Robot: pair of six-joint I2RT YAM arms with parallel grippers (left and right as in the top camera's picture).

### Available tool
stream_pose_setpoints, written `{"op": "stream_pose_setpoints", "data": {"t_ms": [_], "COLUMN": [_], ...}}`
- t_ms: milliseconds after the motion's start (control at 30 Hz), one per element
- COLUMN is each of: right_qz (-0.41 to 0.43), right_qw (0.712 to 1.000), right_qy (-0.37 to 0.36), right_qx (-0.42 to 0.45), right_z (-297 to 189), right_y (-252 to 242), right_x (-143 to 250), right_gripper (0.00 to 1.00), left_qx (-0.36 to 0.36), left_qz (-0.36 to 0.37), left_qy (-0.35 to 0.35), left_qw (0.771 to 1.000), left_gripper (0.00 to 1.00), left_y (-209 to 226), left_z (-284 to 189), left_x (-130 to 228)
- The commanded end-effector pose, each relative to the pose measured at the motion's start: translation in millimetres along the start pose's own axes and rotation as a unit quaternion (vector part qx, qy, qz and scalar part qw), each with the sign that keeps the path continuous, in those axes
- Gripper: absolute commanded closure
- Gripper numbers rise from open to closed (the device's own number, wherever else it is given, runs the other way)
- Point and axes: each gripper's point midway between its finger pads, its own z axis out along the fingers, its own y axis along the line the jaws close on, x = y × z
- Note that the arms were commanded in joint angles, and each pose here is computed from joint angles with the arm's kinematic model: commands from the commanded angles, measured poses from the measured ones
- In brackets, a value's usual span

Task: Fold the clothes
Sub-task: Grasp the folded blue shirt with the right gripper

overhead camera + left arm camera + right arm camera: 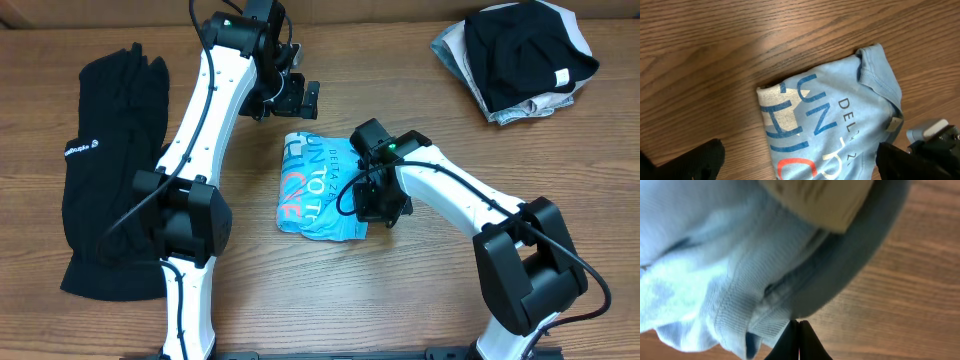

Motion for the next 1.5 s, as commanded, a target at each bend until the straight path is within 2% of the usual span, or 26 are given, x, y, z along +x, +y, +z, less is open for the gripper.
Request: {"op": "stream_pose_setpoints", "data": {"t_ms": [0,100,233,267,333,400,533,767,933,1067,1167,1233,1300,1367,1400,1467], "right_qz": [0.025,0.061,0.082,0.094,0.116,0.131,0.152,0.165,0.164,0.167,0.165,0.163,0.153,0.142,0.133,0.123], "right_qw": [0.998,0.994,0.985,0.982,0.977,0.974,0.972,0.974,0.97,0.969,0.968,0.965,0.965,0.962,0.959,0.952], "right_qy": [0.023,0.031,0.013,0.007,-0.005,-0.021,-0.06,-0.043,-0.03,-0.031,-0.03,-0.031,-0.038,-0.047,-0.051,-0.057], "right_qx": [-0.048,-0.086,-0.154,-0.165,-0.177,-0.184,-0.172,-0.152,-0.176,-0.181,-0.189,-0.2,-0.211,-0.229,-0.245,-0.275], "right_z": [-3.8,-8.1,-17.3,-19.5,-22.8,-25.6,-27.4,-6.8,4.7,13.8,25.1,30.4,31.5,28.0,24.4,16.4], "right_y": [9.3,11.0,15.0,13.6,8.4,1.5,-12.2,-12.5,7.9,27.8,46.3,61.7,72.3,80.6,86.4,93.3], "right_x": [5.2,1.4,-19.0,-24.5,-34.4,-45.5,-65.2,-64.5,-65.7,-67.7,-68.6,-70.2,-72.6,-77.3,-80.4,-87.4], "right_gripper": [0.96,0.94,0.47,0.42,0.36,0.25,0.21,0.21,0.22,0.28,0.42,0.6,0.72,0.93,0.96,0.96], "left_qx": [-0.017,-0.03,-0.047,-0.05,-0.05,-0.05,-0.051,-0.062,-0.068,-0.077,-0.077,-0.077,-0.077,-0.079,-0.082,-0.09], "left_qz": [0.013,0.012,0.012,0.011,0.011,0.011,0.011,0.011,0.01,0.01,0.01,0.01,0.01,0.01,0.01,0.01], "left_qy": [-0.008,-0.007,-0.009,-0.009,-0.008,-0.007,-0.007,-0.008,-0.004,-0.003,-0.003,-0.003,-0.003,-0.003,-0.003,-0.004], "left_qw": [1.0,0.999,0.999,0.999,0.999,0.999,0.999,0.998,0.998,0.997,0.997,0.997,0.997,0.997,0.997,0.996], "left_gripper": [0.0,0.0,0.0,0.0,0.0,0.0,0.0,0.0,0.0,0.0,0.0,0.0,0.0,0.0,0.0,0.0], "left_y": [3.6,8.3,14.1,15.2,15.5,15.5,15.6,19.5,21.7,24.9,24.8,24.9,24.9,25.5,26.6,29.3], "left_z": [-3.2,-3.5,-3.9,-4.0,-4.1,-4.1,-4.1,-4.5,-4.8,-5.3,-5.3,-5.3,-5.3,-5.4,-5.5,-6.0], "left_x": [-4.3,-3.5,-3.9,-4.0,-3.6,-3.2,-3.3,-3.3,-1.3,-0.8,-0.9,-0.6,-0.6,-0.7,-0.9,-1.3]}}
